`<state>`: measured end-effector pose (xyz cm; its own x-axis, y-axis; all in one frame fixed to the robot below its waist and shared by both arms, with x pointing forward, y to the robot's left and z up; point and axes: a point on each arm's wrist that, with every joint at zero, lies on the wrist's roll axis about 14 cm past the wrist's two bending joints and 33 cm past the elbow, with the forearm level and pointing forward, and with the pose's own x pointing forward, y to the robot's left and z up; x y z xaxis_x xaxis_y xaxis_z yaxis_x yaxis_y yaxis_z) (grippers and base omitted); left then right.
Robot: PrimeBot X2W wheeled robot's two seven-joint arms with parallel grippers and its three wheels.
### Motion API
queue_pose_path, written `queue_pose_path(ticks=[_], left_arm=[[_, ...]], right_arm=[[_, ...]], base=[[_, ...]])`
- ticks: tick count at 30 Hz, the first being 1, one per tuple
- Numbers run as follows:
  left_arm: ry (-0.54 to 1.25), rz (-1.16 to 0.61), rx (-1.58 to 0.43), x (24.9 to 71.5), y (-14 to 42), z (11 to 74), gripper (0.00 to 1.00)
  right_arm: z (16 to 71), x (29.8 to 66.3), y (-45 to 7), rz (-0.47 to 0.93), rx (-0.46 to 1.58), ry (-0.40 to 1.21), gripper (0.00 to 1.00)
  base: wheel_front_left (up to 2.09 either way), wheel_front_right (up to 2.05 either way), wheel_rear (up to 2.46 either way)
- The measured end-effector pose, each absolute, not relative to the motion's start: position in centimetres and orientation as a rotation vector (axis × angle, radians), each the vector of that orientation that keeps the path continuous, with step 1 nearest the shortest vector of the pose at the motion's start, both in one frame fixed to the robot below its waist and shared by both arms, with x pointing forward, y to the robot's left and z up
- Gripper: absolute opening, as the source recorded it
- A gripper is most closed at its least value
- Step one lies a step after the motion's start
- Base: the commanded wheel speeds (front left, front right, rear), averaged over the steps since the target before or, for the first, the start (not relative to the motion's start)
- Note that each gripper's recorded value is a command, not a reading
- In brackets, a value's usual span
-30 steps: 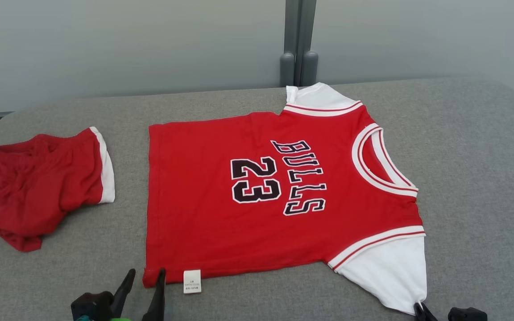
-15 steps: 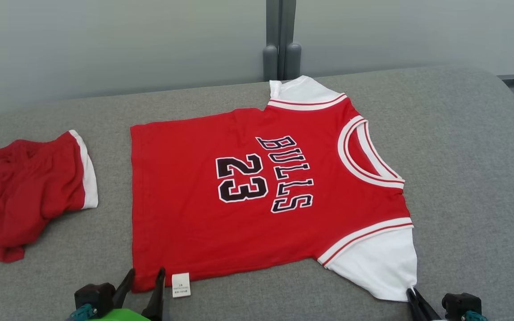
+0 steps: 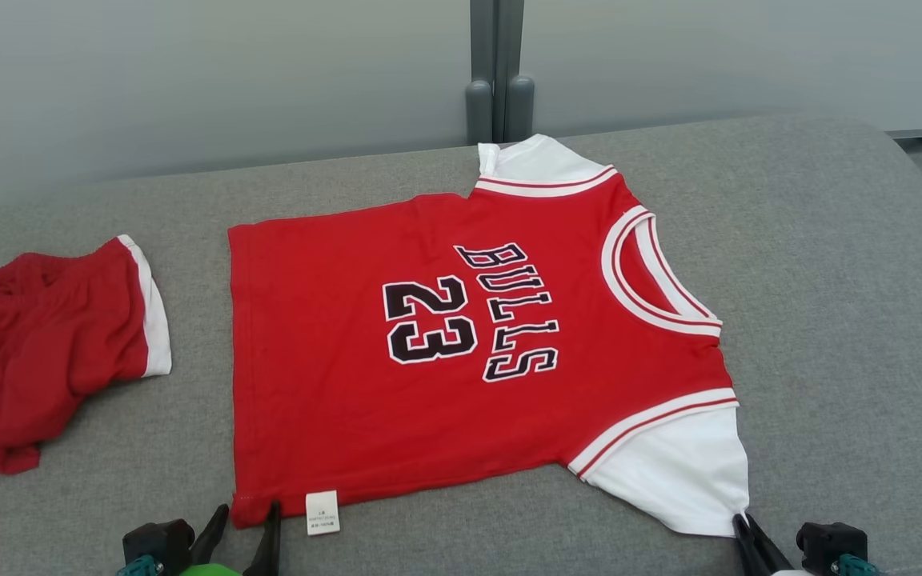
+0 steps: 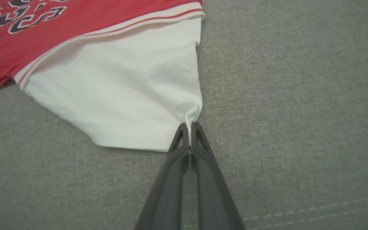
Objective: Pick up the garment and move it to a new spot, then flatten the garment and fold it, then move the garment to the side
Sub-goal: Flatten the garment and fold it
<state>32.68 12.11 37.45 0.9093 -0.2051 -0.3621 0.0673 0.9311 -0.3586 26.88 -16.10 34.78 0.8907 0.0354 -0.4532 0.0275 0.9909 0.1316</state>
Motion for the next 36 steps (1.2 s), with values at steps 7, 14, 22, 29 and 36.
queue_pose_path(ticks=[7,14,22,29,36], left_arm=[[0.411,-0.156,-0.343,32.7,11.7,37.4,0.49],[0.398,-0.159,-0.340,33.1,11.6,37.7,0.14],[0.395,-0.155,-0.352,33.1,11.6,37.7,0.00],[0.290,-0.169,-0.357,35.9,12.0,40.4,0.00],[0.179,-0.202,-0.355,38.7,11.6,43.8,0.00]], right_arm=[[34.7,26.9,-16.0,0.009,0.138,0.474,0.00],[34.7,26.9,-16.0,0.015,0.134,0.474,0.00],[35.6,27.6,-16.0,0.019,0.147,0.439,0.00],[43.1,34.4,-17.3,-0.017,0.224,0.164,0.00],[44.7,36.2,-17.7,-0.020,0.266,0.108,0.00]], base=[[0.00,0.00,0.00],[0.00,0.00,0.00],[0.00,0.00,0.00],[0.00,0.00,0.00],[0.00,0.00,0.00]])
